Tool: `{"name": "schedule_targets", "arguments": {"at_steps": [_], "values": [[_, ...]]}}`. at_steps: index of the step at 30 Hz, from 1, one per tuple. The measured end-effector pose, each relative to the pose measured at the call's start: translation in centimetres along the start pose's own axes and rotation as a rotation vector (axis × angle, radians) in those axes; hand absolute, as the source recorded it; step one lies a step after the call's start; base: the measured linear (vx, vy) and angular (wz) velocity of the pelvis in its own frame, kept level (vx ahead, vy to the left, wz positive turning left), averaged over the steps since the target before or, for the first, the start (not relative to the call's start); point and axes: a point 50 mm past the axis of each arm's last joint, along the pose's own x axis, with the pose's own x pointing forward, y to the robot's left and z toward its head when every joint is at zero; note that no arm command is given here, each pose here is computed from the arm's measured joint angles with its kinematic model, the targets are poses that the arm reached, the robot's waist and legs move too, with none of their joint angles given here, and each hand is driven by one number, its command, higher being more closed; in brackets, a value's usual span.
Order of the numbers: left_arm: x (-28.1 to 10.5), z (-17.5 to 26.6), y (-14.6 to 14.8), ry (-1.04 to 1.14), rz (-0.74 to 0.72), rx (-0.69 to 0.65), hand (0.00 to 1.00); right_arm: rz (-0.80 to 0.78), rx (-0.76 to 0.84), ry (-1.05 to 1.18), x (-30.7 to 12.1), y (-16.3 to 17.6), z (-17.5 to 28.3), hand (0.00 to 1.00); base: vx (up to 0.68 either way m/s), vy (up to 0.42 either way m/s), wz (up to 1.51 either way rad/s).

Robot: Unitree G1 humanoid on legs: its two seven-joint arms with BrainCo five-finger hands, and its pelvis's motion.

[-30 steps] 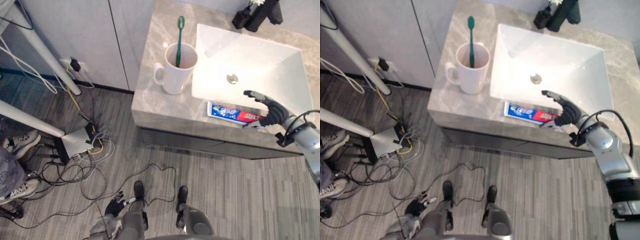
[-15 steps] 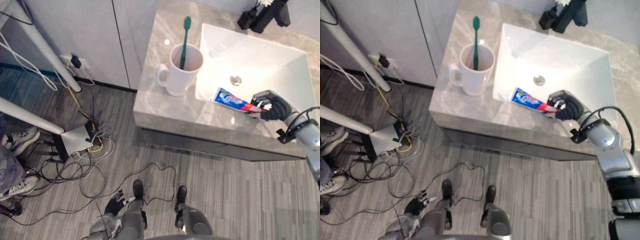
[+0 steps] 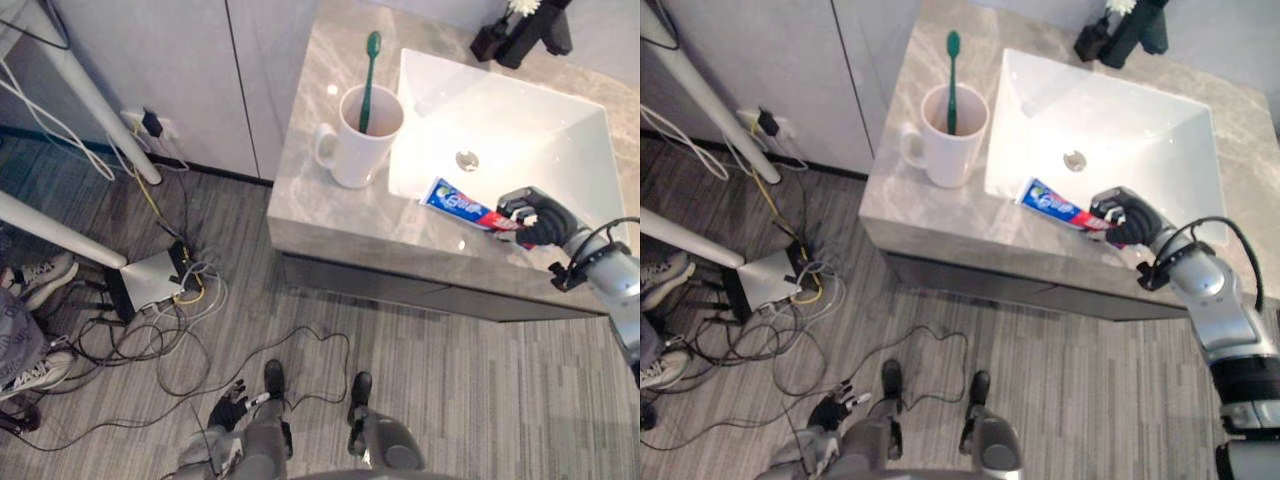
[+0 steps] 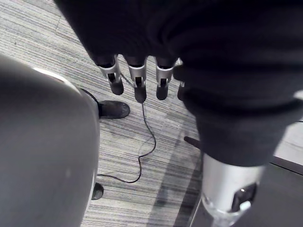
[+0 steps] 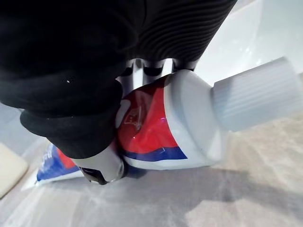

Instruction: Organize washtable

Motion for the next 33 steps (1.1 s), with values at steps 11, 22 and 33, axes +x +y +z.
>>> {"name": "schedule_targets", "arguments": {"at_steps": [11,22,33], "values": [[-0.4,-1.3,-0.5,0.033,0.045,-0.039,0.0,-0.689,0.236,-0.247,-1.9,-9.6,3.7,1.0,0.01,0.009,0.08],[-1.8,-4.1,0.3,0.084,0.178,-0.234,0.0,-0.717,0.249,-0.386,-1.8,-9.1,6.4,1.0,-0.03,-0.005,0.02],[-8.8,16.2,6.4,-0.922,0.284,-0.332,0.0,-0.484,0.421,-0.503,-0.5,-2.9,8.6,1.0,0.03,-0.003,0.16]]}}
